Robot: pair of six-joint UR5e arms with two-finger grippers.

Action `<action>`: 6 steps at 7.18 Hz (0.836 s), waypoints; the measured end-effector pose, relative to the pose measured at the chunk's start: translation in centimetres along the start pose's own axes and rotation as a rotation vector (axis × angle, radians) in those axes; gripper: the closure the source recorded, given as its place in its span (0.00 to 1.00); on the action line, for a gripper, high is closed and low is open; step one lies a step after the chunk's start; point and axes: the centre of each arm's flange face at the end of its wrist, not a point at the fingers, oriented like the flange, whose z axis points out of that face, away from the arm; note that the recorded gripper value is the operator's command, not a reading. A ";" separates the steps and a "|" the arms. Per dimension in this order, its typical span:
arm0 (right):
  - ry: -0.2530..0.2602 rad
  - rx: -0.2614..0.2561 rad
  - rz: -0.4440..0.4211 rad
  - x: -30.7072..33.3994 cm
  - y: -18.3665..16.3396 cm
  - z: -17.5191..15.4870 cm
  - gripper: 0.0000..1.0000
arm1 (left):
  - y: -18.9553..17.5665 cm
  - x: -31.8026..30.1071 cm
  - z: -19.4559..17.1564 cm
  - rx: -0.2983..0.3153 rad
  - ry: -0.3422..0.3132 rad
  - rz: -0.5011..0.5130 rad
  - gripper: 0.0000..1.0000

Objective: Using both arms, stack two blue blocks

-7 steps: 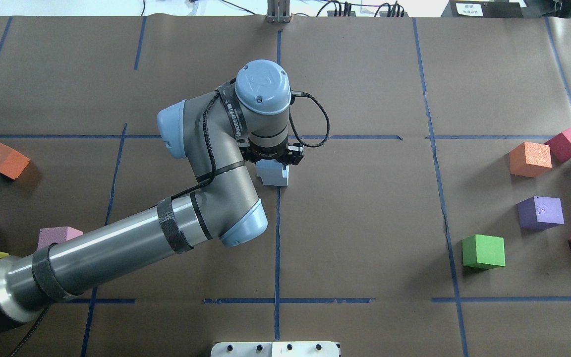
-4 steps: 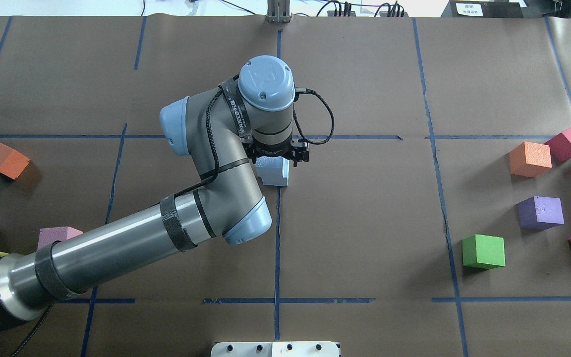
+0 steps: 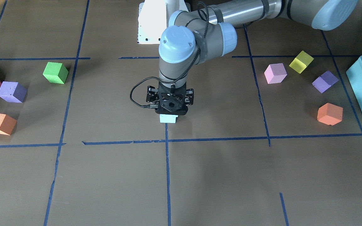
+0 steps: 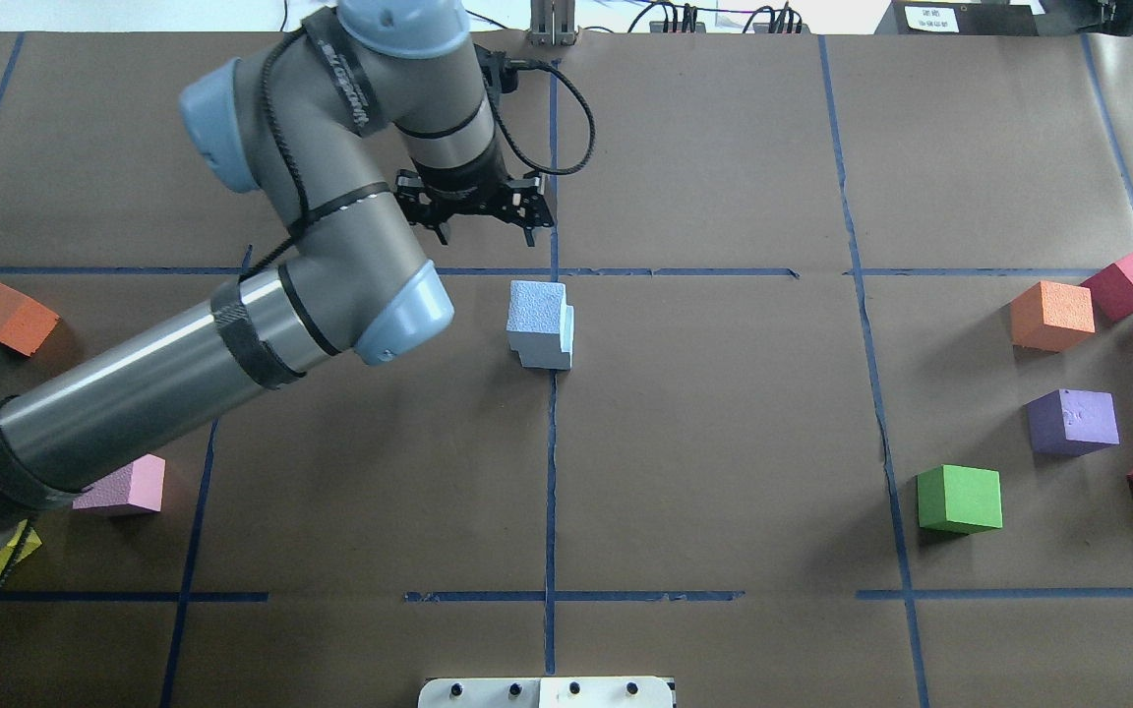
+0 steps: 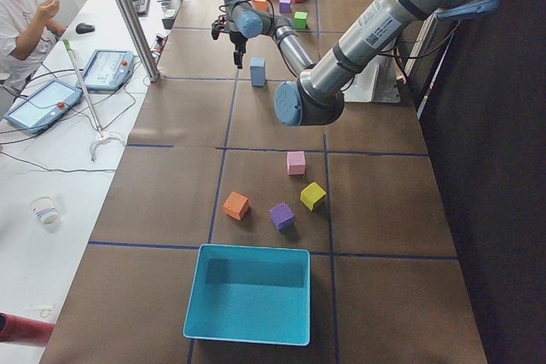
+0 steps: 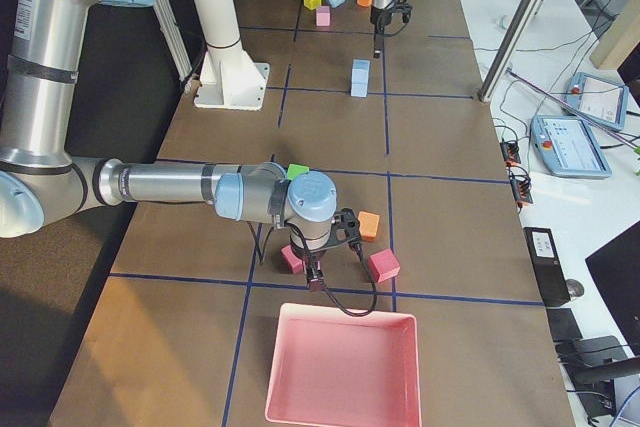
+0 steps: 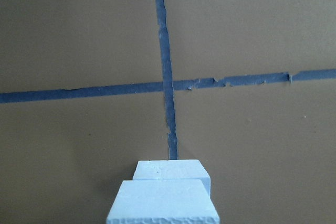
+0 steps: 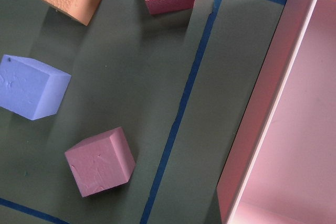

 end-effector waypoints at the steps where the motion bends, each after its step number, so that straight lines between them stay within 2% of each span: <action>1: 0.000 -0.001 0.001 0.0 0.0 0.0 0.00 | -0.5 -7.2 -1.0 0.006 -0.020 0.051 0.00; 3: 0.001 -0.004 0.005 0.1 0.1 0.1 0.00 | 0.0 -25.7 -3.6 -0.013 -0.048 0.163 0.00; 5: 0.002 -0.002 0.027 0.1 0.0 0.1 0.00 | 3.0 -45.2 -7.4 -0.026 -0.047 0.249 0.00; 6: 0.005 0.005 0.057 -0.1 -0.5 -0.3 0.01 | 5.6 -53.0 -9.4 -0.017 -0.043 0.245 0.00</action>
